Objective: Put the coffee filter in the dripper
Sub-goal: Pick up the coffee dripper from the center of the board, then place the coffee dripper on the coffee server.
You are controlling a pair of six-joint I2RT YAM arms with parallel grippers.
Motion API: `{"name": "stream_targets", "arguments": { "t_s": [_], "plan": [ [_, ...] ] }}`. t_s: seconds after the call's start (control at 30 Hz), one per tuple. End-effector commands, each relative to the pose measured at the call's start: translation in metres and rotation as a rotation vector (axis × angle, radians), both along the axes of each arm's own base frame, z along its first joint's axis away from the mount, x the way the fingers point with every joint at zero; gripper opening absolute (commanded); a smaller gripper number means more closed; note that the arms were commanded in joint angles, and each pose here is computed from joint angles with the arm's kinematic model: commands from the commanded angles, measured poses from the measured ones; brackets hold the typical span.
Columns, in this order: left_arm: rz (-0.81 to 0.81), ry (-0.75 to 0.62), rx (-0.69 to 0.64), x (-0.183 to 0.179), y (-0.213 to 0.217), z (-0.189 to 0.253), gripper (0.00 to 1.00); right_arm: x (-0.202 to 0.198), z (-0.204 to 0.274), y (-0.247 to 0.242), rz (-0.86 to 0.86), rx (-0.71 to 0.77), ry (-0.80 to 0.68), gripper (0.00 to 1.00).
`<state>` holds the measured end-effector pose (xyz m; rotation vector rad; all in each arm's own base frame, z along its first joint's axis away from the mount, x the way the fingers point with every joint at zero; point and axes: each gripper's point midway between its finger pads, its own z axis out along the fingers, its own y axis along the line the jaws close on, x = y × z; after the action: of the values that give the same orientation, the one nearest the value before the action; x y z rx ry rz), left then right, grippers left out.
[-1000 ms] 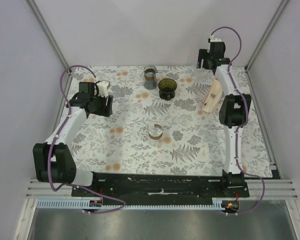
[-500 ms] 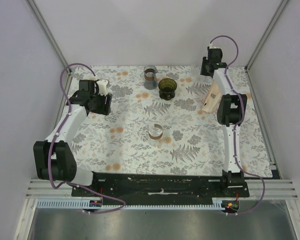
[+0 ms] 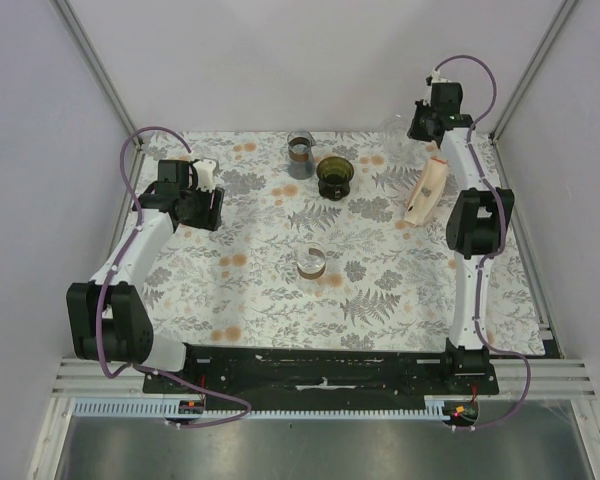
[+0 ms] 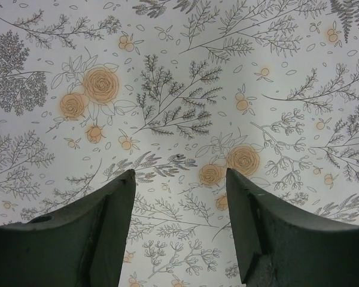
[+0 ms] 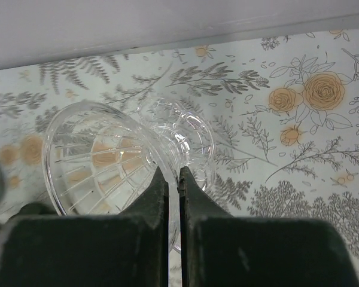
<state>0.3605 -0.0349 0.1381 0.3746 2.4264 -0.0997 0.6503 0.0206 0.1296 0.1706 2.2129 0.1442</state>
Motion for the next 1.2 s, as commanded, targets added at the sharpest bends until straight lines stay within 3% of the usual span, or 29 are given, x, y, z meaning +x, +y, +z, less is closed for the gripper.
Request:
{"name": "stream_targets", "arguments": {
  "t_s": [0.0,0.07,0.2,0.4,0.67,0.87,1.17],
  "plan": [
    [-0.05,-0.072,-0.014,0.004,-0.007,0.024,0.68,-0.035,0.178,0.037,0.137,0.065,-0.3,0.0],
    [-0.061,-0.074,-0.025,0.002,-0.009,0.025,0.68,-0.064,0.205,0.056,0.204,0.091,-0.317,0.0],
    [-0.063,-0.072,-0.031,-0.001,-0.01,0.025,0.68,-0.132,0.213,0.107,0.368,0.125,-0.237,0.0],
    [-0.072,-0.084,-0.048,-0.004,-0.014,0.03,0.68,-0.236,0.184,0.178,0.588,0.165,-0.081,0.0],
    [-0.076,-0.085,-0.065,-0.006,-0.017,0.031,0.68,-0.345,0.148,0.234,0.809,0.164,0.066,0.0],
    [-0.075,-0.094,-0.065,-0.007,-0.016,0.034,0.68,-0.368,0.113,0.255,0.868,0.141,0.189,0.0],
    [-0.068,-0.11,-0.055,-0.009,-0.014,0.037,0.68,-0.366,0.098,0.282,0.928,0.149,0.234,0.0]
  ]
}}
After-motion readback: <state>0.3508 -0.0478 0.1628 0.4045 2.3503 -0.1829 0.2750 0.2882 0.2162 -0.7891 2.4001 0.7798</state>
